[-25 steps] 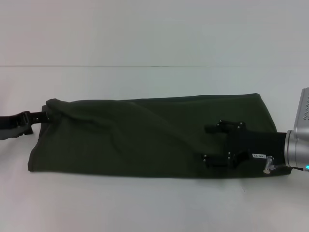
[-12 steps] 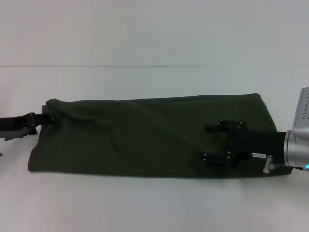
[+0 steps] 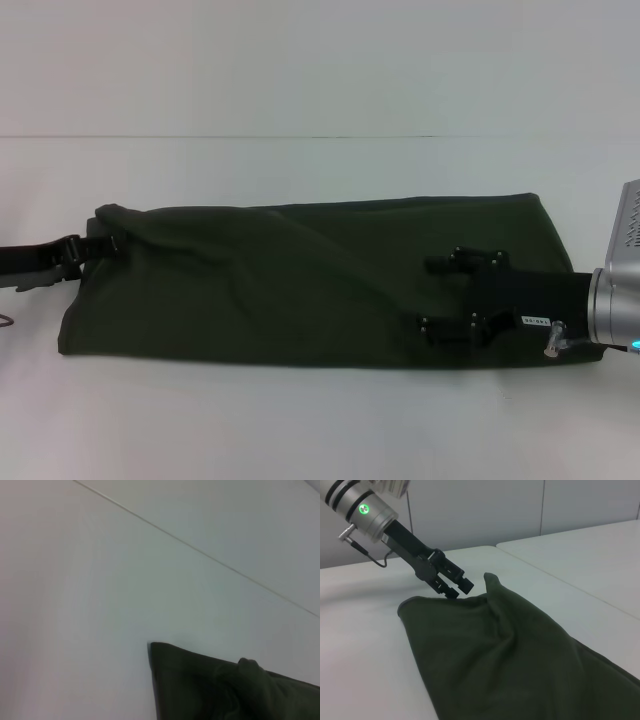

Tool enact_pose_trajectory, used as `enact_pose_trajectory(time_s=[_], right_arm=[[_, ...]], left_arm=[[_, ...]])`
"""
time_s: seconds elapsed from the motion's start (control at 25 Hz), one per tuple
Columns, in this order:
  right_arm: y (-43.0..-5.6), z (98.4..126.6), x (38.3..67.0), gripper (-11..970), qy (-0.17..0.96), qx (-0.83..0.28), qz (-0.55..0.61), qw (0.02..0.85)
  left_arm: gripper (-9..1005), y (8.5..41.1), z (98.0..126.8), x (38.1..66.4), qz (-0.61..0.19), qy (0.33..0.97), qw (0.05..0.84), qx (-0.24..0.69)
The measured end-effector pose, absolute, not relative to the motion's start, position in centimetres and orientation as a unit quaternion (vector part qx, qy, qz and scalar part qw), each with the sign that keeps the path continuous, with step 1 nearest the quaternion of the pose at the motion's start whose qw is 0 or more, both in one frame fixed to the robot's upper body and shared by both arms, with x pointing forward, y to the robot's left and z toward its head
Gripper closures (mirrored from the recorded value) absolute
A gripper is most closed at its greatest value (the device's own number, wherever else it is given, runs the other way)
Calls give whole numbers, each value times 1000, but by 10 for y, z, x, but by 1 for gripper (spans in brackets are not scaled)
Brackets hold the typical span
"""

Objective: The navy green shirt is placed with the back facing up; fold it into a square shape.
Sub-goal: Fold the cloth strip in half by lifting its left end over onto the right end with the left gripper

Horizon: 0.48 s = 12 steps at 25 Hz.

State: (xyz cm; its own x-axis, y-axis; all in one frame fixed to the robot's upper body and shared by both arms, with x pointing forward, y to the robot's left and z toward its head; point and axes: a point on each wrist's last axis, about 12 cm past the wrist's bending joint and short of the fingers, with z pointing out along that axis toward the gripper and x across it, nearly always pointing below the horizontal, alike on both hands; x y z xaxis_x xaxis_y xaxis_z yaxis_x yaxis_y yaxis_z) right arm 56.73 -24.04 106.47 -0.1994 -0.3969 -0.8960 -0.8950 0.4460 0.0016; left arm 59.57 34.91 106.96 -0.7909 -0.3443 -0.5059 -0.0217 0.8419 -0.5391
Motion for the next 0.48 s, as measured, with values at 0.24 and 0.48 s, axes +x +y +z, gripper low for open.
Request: enact_pose_trajectory(time_s=[0.24,0.48], right_arm=[[-240,1065,567,73,723,-447,278,448],[-241,1064,567,73,724,-445,279,447]], left_arm=[[126,349,1069,596,-261,909,309,-99],[127,350,1070,596,-262,908,311,-103]])
